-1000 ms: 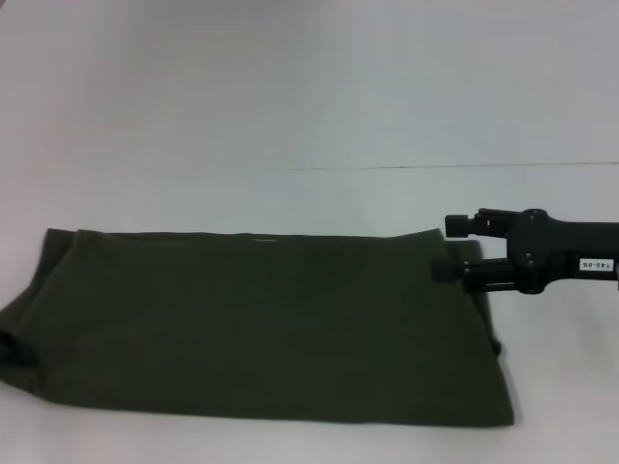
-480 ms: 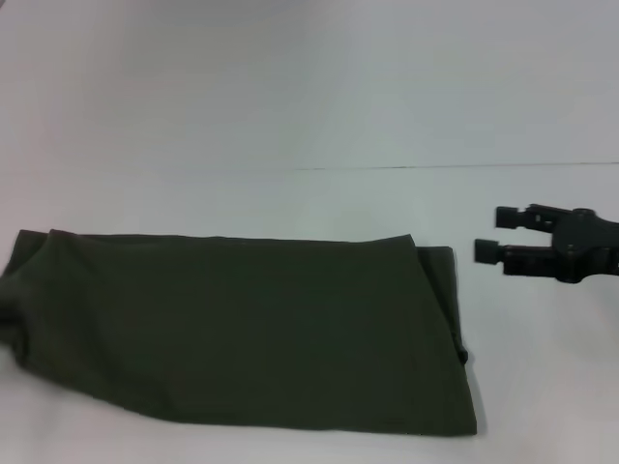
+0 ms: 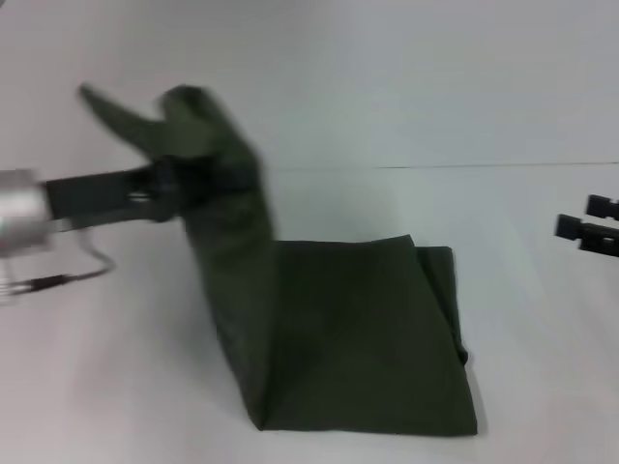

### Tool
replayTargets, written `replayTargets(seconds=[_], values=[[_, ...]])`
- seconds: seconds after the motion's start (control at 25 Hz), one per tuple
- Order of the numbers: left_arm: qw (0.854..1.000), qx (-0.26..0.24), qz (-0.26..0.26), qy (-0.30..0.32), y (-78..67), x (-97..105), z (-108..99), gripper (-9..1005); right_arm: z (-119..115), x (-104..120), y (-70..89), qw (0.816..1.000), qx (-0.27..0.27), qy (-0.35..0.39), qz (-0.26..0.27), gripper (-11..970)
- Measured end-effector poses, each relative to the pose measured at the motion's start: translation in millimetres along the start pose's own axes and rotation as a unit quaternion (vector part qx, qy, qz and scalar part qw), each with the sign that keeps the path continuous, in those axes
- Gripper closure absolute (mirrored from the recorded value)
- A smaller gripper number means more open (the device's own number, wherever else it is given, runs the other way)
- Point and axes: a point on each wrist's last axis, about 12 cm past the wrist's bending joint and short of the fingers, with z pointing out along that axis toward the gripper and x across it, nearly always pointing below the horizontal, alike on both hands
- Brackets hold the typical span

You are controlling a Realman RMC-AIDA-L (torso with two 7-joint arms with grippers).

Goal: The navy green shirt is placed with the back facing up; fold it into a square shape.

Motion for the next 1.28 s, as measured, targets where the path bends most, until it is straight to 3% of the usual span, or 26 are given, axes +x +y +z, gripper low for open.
replayTargets(seconds=[0.12,0.24,0.44,0.56,0.68,0.76,1.04,1.2,1.28], values=[[0.998,0.029,0.001,0.047,-10.6,11.9,50.5,907,-11.3,3.4,-4.9,1.000,0.019,-0.006,0.007,116],[0.995,0.014,-0.004,0.102,-11.1,34.6,97.3,906,-19.9,5.4,-8.4,0.999,0.033,-0.010,0.012,117],[0.976,-0.033,-0.025,0.216,-4.8,79.1,145.7,906,-24.2,7.4,-10.1,0.999,0.041,-0.012,0.018,119],[0.970,-0.022,-0.032,0.242,-9.7,87.3,154.0,906,-23.5,7.5,-10.8,0.999,0.044,-0.010,0.018,120],[0.971,0.001,-0.043,0.233,-16.6,82.4,155.8,906,-21.0,7.3,-11.0,0.999,0.043,-0.007,0.018,122],[0.976,0.008,-0.053,0.212,-17.8,75.6,152.6,746,-19.8,7.0,-10.8,0.999,0.042,-0.006,0.018,122],[0.986,0.018,-0.061,0.157,-17.9,60.6,138.9,542,-12.6,6.0,-6.7,0.999,0.029,-0.010,0.021,125],[0.990,0.039,-0.032,0.129,-18.8,56.4,126.3,313,-5.1,3.8,-0.7,1.000,0.005,-0.012,0.027,127],[0.992,0.043,-0.015,0.117,-16.0,58.0,121.0,286,4.6,1.5,5.7,0.999,-0.020,-0.005,0.025,128]])
